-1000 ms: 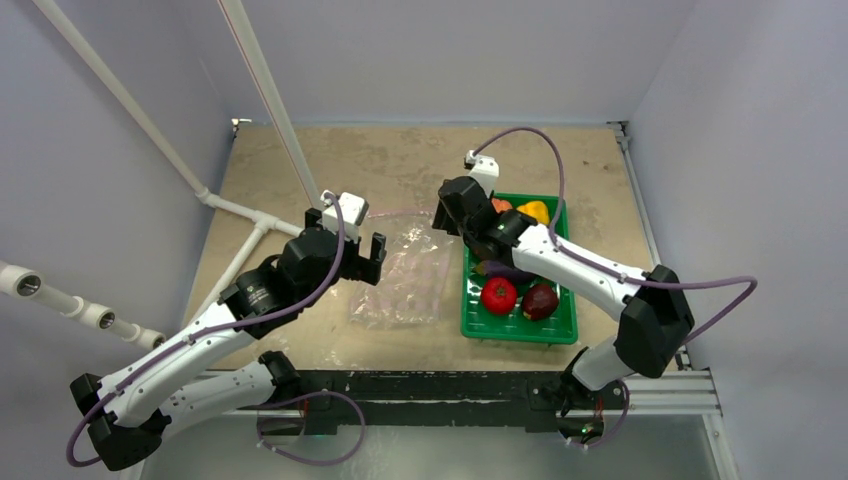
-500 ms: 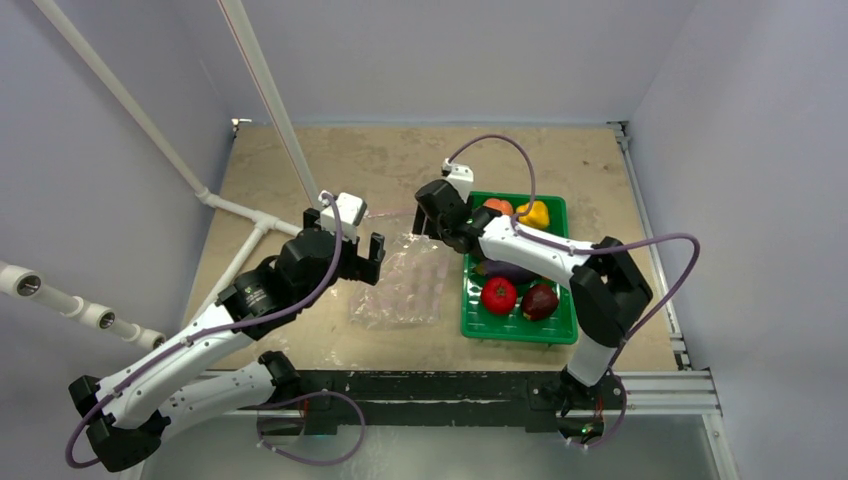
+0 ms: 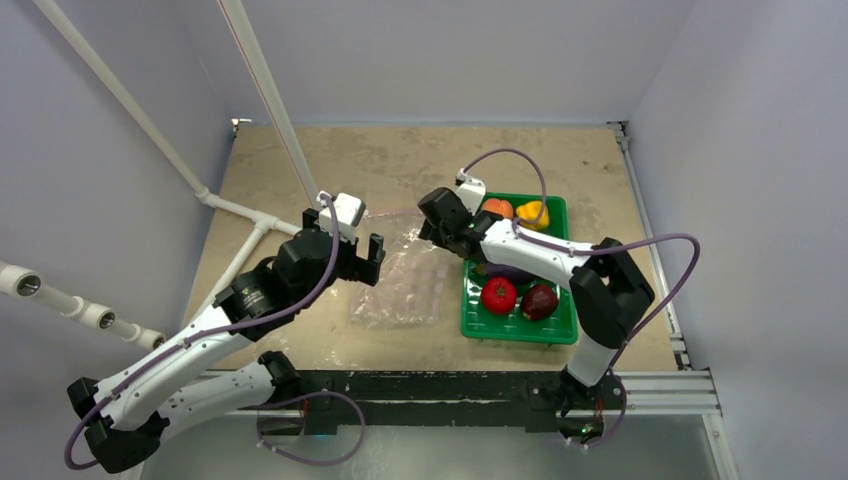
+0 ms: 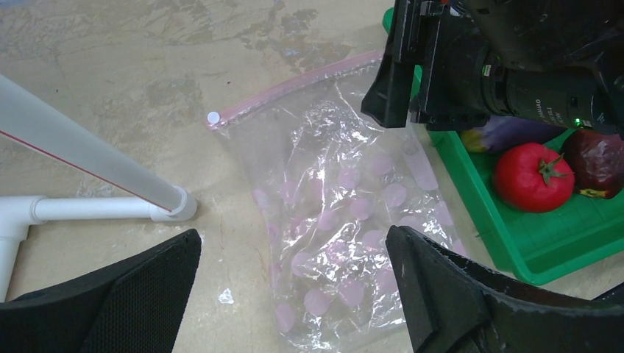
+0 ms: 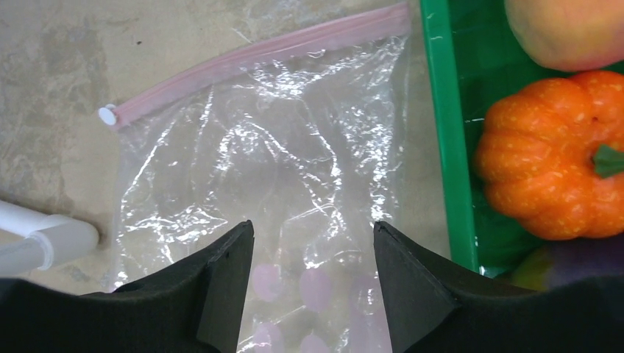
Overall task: Place the food in the zip-top bag and seal the zipper
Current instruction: Pick up the zipper food storage bag at the center of the board.
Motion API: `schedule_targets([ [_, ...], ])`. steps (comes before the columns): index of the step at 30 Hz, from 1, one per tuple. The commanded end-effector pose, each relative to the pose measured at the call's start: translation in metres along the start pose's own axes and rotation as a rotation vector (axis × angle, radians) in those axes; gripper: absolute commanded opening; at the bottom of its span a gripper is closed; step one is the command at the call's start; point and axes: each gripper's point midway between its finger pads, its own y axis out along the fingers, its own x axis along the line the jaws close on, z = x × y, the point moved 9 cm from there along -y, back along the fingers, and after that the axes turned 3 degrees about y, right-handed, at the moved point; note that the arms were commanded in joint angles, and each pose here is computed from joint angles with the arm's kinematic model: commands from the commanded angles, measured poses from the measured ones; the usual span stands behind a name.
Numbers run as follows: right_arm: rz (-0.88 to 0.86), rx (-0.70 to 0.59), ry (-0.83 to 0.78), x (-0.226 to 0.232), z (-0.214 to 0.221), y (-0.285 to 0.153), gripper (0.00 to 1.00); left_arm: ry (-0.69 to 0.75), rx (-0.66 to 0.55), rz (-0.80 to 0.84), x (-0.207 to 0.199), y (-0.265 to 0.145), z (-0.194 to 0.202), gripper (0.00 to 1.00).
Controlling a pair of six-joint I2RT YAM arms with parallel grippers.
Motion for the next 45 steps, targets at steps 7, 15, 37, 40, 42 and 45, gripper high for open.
schedule_targets([
  [7, 0.082, -0.010, 0.063, -0.023, 0.008, -0.002, 0.62, -0.005, -0.024, 0.013, 0.001, -0.003, -0.003, 0.99],
  [15, 0.060, 0.013, 0.076, -0.026, 0.017, 0.003, 0.60, -0.003, -0.021, 0.012, 0.001, -0.003, -0.003, 0.99],
  [37, -0.008, -0.022, 0.072, -0.025, 0.012, -0.002, 0.00, 0.003, -0.008, -0.005, 0.001, 0.001, 0.000, 0.99],
  [40, -0.032, -0.061, 0.055, -0.024, 0.002, -0.013, 0.00, -0.001, -0.013, -0.006, 0.001, 0.001, 0.000, 0.99],
  [42, -0.063, -0.088, 0.040, -0.023, -0.006, -0.023, 0.00, -0.002, -0.016, -0.002, 0.001, 0.001, -0.001, 0.99],
  [45, -0.122, -0.117, -0.003, -0.020, -0.017, -0.039, 0.00, 0.003, -0.019, 0.003, 0.000, 0.001, -0.001, 0.99],
])
